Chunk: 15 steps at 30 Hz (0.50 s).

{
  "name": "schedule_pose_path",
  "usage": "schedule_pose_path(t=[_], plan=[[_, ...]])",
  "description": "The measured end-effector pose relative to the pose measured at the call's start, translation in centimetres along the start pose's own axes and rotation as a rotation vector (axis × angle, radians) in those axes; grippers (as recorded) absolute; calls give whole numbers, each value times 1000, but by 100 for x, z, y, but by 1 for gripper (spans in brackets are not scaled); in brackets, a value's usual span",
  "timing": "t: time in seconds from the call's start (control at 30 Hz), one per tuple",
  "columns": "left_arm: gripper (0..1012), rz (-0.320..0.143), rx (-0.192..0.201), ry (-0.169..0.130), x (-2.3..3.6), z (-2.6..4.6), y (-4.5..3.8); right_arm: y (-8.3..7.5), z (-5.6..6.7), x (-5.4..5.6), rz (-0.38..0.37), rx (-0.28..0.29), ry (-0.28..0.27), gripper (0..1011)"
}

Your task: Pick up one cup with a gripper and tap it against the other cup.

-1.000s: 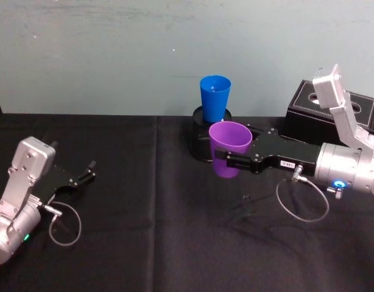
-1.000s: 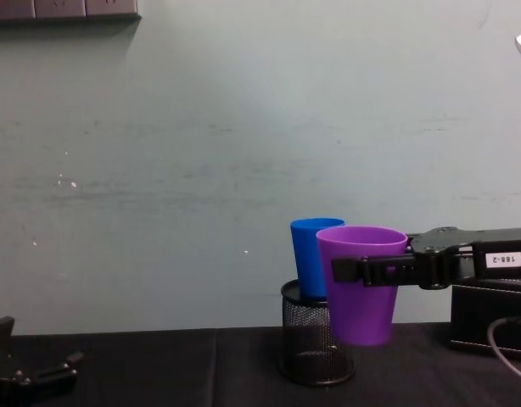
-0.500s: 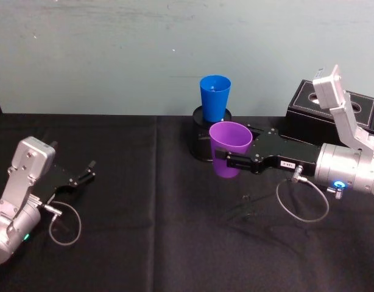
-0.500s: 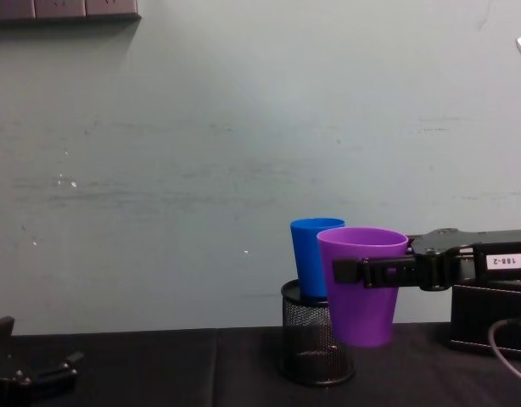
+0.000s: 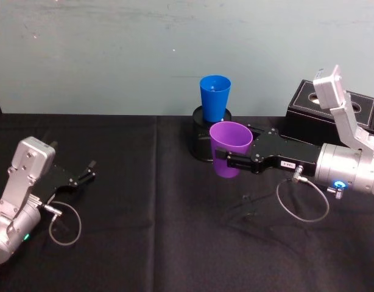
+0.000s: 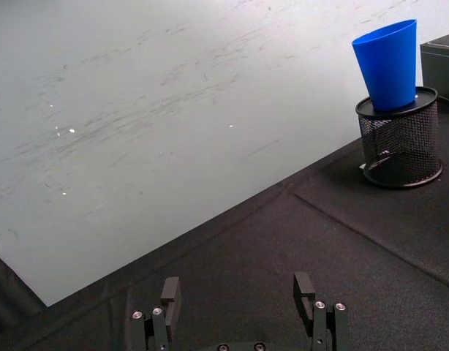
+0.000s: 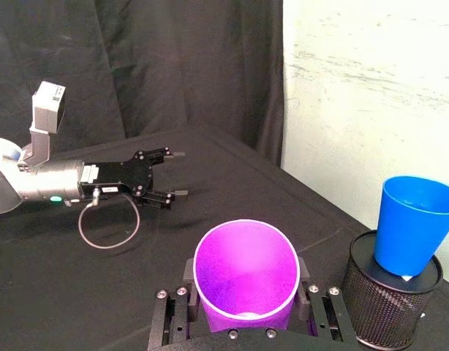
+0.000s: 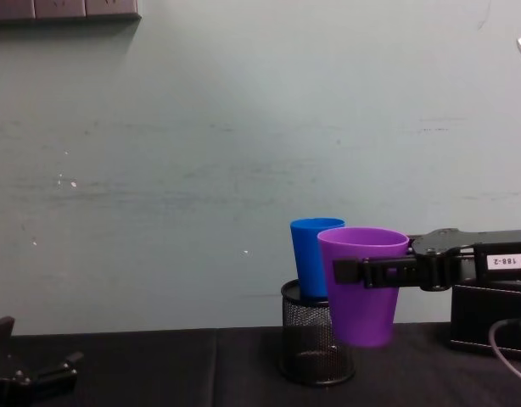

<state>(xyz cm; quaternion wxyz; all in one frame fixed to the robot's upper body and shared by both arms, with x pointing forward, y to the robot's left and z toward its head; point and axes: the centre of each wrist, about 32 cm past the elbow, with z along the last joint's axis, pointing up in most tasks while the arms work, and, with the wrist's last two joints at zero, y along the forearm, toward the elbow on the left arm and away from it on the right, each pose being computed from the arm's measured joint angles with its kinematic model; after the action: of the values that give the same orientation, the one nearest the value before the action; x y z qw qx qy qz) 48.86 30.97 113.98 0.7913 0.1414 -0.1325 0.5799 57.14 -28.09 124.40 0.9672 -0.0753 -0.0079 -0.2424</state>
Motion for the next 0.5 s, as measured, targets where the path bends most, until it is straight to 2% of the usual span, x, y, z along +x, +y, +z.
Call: schedule_pose_path(t=[0.5], plan=[[1011, 0, 0, 0, 0, 0, 0, 0, -2, -1, 0, 0, 0, 732]])
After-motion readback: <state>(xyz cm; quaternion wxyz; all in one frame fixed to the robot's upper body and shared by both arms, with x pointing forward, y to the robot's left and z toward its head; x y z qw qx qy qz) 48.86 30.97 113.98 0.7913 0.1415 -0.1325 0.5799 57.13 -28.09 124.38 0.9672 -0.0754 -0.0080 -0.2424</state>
